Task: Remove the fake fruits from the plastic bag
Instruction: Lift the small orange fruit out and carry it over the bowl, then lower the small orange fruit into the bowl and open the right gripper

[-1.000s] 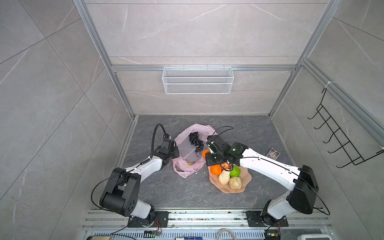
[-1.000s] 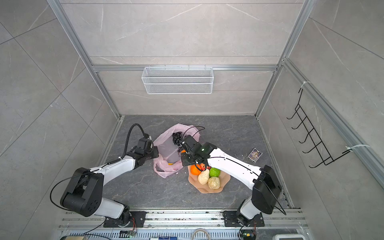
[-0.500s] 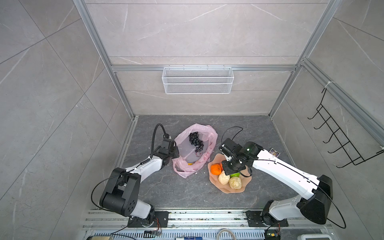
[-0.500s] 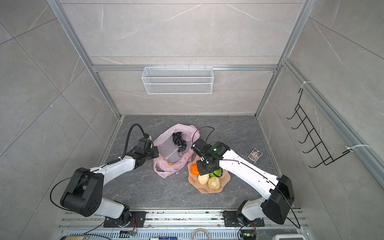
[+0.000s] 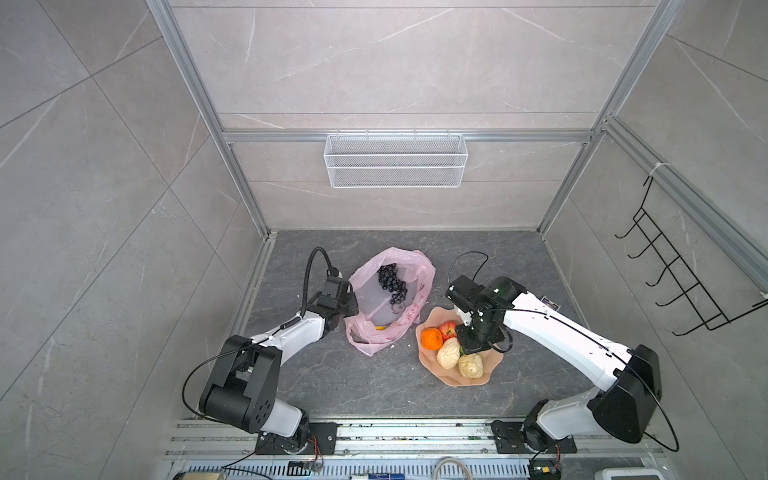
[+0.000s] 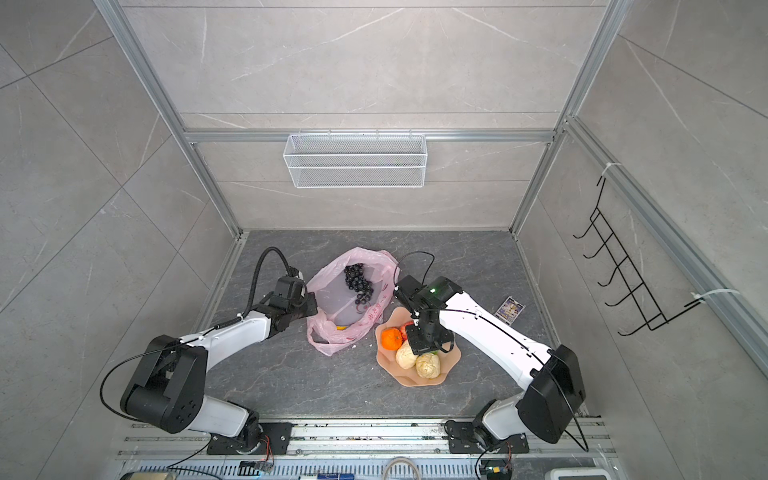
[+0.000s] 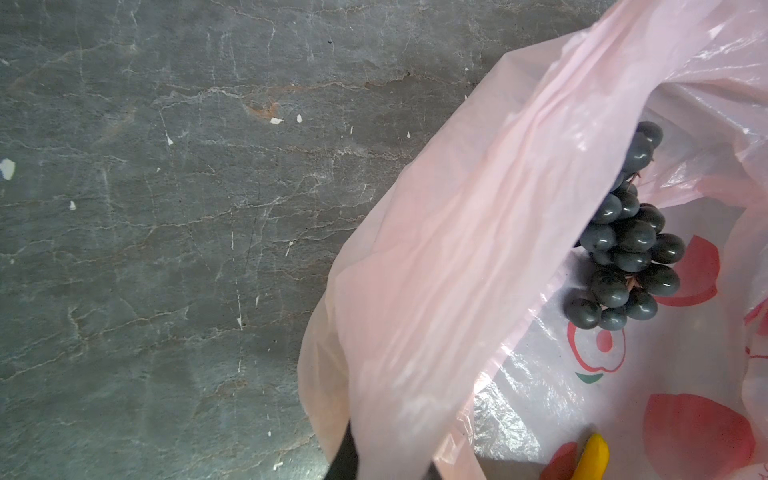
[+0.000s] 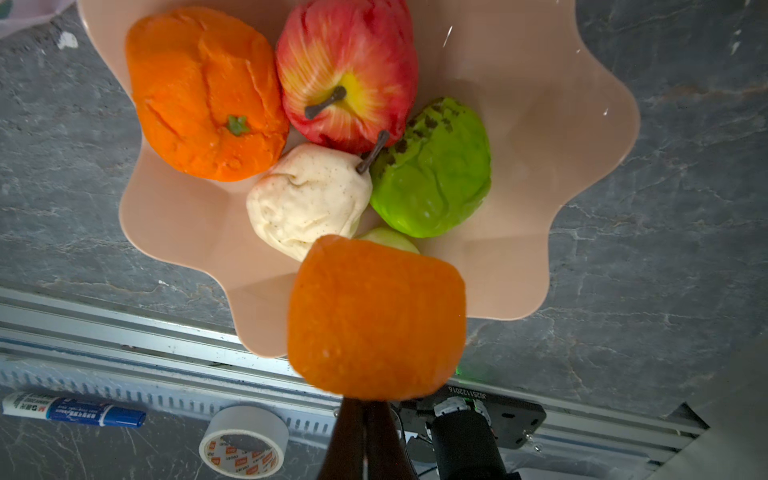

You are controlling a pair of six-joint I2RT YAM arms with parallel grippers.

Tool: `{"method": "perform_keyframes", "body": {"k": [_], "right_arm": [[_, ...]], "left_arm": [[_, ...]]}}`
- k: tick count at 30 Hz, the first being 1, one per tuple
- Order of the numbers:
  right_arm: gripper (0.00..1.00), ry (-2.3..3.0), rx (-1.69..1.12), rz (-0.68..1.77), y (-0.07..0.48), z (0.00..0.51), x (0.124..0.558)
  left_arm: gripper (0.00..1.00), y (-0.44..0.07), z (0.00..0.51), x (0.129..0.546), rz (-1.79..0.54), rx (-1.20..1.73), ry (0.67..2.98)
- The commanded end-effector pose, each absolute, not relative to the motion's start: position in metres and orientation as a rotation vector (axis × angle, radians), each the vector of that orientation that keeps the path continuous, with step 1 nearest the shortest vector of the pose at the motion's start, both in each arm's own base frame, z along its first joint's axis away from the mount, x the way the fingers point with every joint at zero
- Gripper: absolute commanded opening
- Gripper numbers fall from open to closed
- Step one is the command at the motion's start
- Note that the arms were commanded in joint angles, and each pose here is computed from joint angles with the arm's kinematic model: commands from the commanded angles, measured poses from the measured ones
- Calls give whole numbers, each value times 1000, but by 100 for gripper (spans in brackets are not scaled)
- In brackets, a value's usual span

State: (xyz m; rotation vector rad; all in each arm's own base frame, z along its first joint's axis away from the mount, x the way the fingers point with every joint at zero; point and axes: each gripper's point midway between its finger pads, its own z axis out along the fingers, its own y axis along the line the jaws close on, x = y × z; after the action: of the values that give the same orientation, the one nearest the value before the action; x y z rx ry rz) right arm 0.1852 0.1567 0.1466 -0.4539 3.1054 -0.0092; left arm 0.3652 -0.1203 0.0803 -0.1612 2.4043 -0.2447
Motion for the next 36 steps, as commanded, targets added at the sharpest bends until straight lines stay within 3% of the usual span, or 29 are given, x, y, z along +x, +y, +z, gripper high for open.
{"method": "perform_keyframes", "body": {"k": [1, 23, 36], "right_arm": [[0, 3165, -514, -41, 153, 141, 178], [2, 3233, -586, -90, 155, 115, 178], [18, 3189, -558, -155, 148, 118, 186]], "left_arm": [[0, -126, 95, 375, -270, -142, 2360], [0, -125, 96, 374, -262, -139, 2360], [0, -126, 95, 374, -265, -136, 2362]]}}
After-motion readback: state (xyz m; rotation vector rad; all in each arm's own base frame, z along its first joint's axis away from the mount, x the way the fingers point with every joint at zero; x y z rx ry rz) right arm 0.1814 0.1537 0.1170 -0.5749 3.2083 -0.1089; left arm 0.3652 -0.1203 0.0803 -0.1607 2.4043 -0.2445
